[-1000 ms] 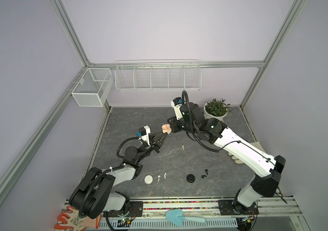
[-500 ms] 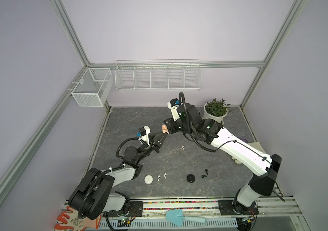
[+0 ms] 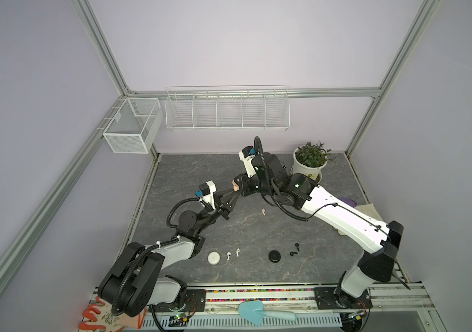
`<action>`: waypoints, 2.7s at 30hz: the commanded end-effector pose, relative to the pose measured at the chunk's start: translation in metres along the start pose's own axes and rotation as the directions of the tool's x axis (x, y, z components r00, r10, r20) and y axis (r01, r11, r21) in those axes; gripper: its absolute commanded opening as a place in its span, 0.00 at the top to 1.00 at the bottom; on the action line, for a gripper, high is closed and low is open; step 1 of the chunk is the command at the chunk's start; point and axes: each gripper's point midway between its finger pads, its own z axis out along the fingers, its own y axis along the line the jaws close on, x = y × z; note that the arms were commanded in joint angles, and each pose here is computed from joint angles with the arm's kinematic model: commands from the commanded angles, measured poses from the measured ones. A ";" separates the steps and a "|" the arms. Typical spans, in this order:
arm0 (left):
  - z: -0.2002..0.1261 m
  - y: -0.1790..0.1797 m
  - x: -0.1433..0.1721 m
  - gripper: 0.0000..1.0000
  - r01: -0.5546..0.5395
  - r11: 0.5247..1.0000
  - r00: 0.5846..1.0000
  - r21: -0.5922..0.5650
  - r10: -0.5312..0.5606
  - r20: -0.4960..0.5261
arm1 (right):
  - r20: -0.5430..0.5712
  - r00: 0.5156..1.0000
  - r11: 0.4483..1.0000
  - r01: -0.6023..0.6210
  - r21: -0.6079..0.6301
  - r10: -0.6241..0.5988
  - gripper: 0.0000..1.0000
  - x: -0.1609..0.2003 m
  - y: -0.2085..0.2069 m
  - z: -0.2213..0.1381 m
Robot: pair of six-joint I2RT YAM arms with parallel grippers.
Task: Insert wireless bluetooth earbuds into charging case
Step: Insert the wireless bluetooth earbud into the charging case, then pick up the wireless bluetooth earbud from the center of the table.
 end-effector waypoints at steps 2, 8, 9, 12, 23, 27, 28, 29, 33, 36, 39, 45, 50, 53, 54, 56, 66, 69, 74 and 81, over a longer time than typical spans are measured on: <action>-0.004 -0.006 -0.009 1.00 -0.040 0.999 0.999 0.017 0.039 0.032 | -0.003 1.000 1.000 -0.012 0.004 0.012 0.82 0.005 0.001 0.001; -0.004 -0.007 -0.010 1.00 -0.040 0.999 0.999 0.018 0.040 0.034 | -0.019 1.000 1.000 -0.008 0.007 0.008 0.82 0.011 0.001 0.002; -0.004 -0.007 -0.010 1.00 -0.041 0.999 0.999 0.018 0.040 0.034 | -0.024 1.000 1.000 -0.006 0.005 0.006 0.82 0.013 0.002 0.002; -0.005 -0.008 -0.011 1.00 -0.043 0.999 0.998 0.020 0.042 0.037 | -0.034 0.999 1.000 -0.004 0.005 0.005 0.81 0.016 0.002 0.004; -0.004 -0.009 -0.013 1.00 -0.053 0.998 0.998 0.026 0.052 0.042 | -0.060 0.998 1.000 0.004 0.006 -0.004 0.77 0.020 0.003 0.008; -0.003 -0.009 -0.014 1.00 -0.054 0.998 0.998 0.027 0.053 0.043 | -0.058 0.998 1.000 0.010 0.010 -0.010 0.75 0.019 0.002 0.007; -0.003 -0.009 -0.014 1.00 -0.055 0.998 0.998 0.027 0.054 0.045 | -0.059 0.998 1.000 0.011 0.011 -0.011 0.74 0.019 0.002 0.006; -0.003 -0.009 -0.014 1.00 -0.055 0.998 0.998 0.027 0.053 0.044 | -0.057 0.998 1.000 0.013 0.010 -0.013 0.74 0.018 0.003 0.005; -0.002 -0.010 -0.015 1.00 -0.052 0.998 0.998 0.033 0.050 0.044 | -0.054 0.998 1.000 0.021 0.016 -0.020 0.68 0.015 0.002 0.003; -0.002 -0.010 -0.014 1.00 -0.055 0.998 0.998 0.032 0.054 0.043 | -0.047 0.999 1.000 0.026 0.013 -0.026 0.63 0.012 0.003 0.002; -0.003 -0.010 -0.014 1.00 -0.060 0.998 0.997 0.030 0.059 0.042 | -0.040 0.999 0.999 0.032 0.012 -0.031 0.56 0.008 0.004 -0.002; -0.007 -0.011 -0.010 1.00 -0.061 0.998 0.998 0.029 0.059 0.034 | -0.019 0.994 0.993 0.111 0.036 -0.111 0.44 -0.007 -0.007 -0.033; -0.012 -0.012 0.000 1.00 -0.067 0.997 0.998 0.032 0.067 0.009 | -0.004 0.986 0.986 0.167 0.012 -0.167 0.42 -0.007 -0.031 -0.057; -0.014 -0.016 0.003 1.00 -0.068 0.996 0.998 0.051 0.068 -0.003 | -0.044 0.990 0.991 0.130 -0.010 -0.131 0.42 0.007 -0.051 -0.062; -0.015 -0.017 0.004 1.00 -0.070 0.996 0.997 0.057 0.071 -0.008 | -0.055 0.992 0.994 0.113 0.008 -0.113 0.42 0.014 -0.065 -0.060; -0.017 -0.020 0.007 1.00 -0.061 0.996 0.998 0.066 0.062 -0.016 | -0.072 0.995 0.995 0.078 0.058 -0.074 0.41 0.032 -0.099 -0.048; -0.019 -0.029 0.024 1.00 -0.062 0.994 0.996 0.091 0.067 -0.052 | -0.444 0.887 0.989 -0.079 0.126 0.128 0.51 0.136 -0.176 0.060; -0.020 -0.027 0.025 1.00 -0.060 0.995 0.996 0.083 0.064 -0.054 | -0.507 0.848 0.982 -0.079 0.171 0.157 0.52 0.160 -0.189 0.072; -0.019 -0.026 0.026 1.00 -0.051 0.996 0.997 0.079 0.055 -0.057 | -0.559 0.806 0.974 -0.096 0.203 0.196 0.54 0.189 -0.199 0.083; -0.018 -0.025 0.028 1.00 -0.040 0.996 0.997 0.077 0.045 -0.063 | -0.575 0.789 0.970 -0.101 0.223 0.215 0.57 0.202 -0.204 0.096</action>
